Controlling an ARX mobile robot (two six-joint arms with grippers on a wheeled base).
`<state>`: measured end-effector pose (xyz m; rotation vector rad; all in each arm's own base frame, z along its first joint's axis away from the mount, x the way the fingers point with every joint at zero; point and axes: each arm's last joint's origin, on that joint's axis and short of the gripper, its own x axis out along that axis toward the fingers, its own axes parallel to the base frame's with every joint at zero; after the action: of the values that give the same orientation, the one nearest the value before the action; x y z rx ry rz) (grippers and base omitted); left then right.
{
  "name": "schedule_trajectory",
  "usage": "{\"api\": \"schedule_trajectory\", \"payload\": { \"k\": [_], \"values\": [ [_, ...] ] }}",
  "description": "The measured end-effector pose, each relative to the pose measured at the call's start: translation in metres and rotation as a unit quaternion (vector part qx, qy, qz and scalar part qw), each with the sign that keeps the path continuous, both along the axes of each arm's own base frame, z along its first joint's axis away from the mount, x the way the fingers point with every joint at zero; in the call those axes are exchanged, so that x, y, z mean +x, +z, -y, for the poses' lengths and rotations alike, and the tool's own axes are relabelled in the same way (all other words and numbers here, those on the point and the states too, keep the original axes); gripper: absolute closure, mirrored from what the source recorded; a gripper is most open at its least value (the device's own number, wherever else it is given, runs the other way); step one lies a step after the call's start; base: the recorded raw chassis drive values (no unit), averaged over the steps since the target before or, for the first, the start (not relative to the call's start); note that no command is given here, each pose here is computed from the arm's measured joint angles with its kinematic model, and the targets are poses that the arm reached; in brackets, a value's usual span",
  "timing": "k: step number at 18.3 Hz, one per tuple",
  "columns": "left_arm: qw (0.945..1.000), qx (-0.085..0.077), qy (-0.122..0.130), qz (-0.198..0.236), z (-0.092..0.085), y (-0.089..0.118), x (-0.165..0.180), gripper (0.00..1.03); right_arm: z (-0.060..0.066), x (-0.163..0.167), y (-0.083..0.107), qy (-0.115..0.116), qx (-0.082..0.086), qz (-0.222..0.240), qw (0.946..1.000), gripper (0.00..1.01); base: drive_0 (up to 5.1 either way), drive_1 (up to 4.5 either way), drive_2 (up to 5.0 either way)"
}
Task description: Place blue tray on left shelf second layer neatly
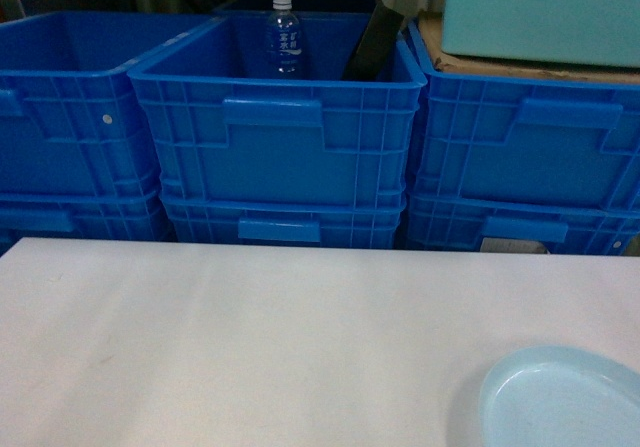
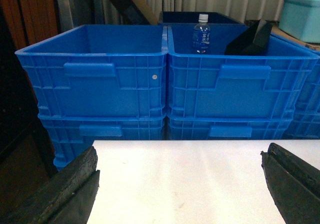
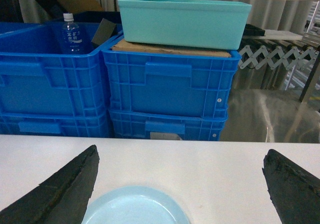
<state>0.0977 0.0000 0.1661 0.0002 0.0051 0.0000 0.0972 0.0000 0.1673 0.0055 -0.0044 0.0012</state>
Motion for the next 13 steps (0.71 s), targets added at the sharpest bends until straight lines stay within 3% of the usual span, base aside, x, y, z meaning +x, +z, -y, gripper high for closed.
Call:
{"api": "schedule_trajectory", "payload": {
  "k": [8,11,13],
  "values": [
    [1.0,0.0,0.0,0.0,0.0,0.0,0.0,0.05,-0.0003,0.0,-0.0003,0.002,0.0,-0.001,1.0,0.03,0.0,0.0,0.0],
    [1.0,0.0,0.0,0.0,0.0,0.0,0.0,0.05,-0.0083,0.0022,-0.0012,0.032,-0.01,-0.01,0.9994,0.03,0.0,0.0,0.0],
    [1.0,0.0,0.0,0.0,0.0,0.0,0.0,0.05,-0.0082,0.0022,-0.0011,0.031,-0.012,-0.01,0.9994,0.03,0.0,0.0,0.0]
  ]
}}
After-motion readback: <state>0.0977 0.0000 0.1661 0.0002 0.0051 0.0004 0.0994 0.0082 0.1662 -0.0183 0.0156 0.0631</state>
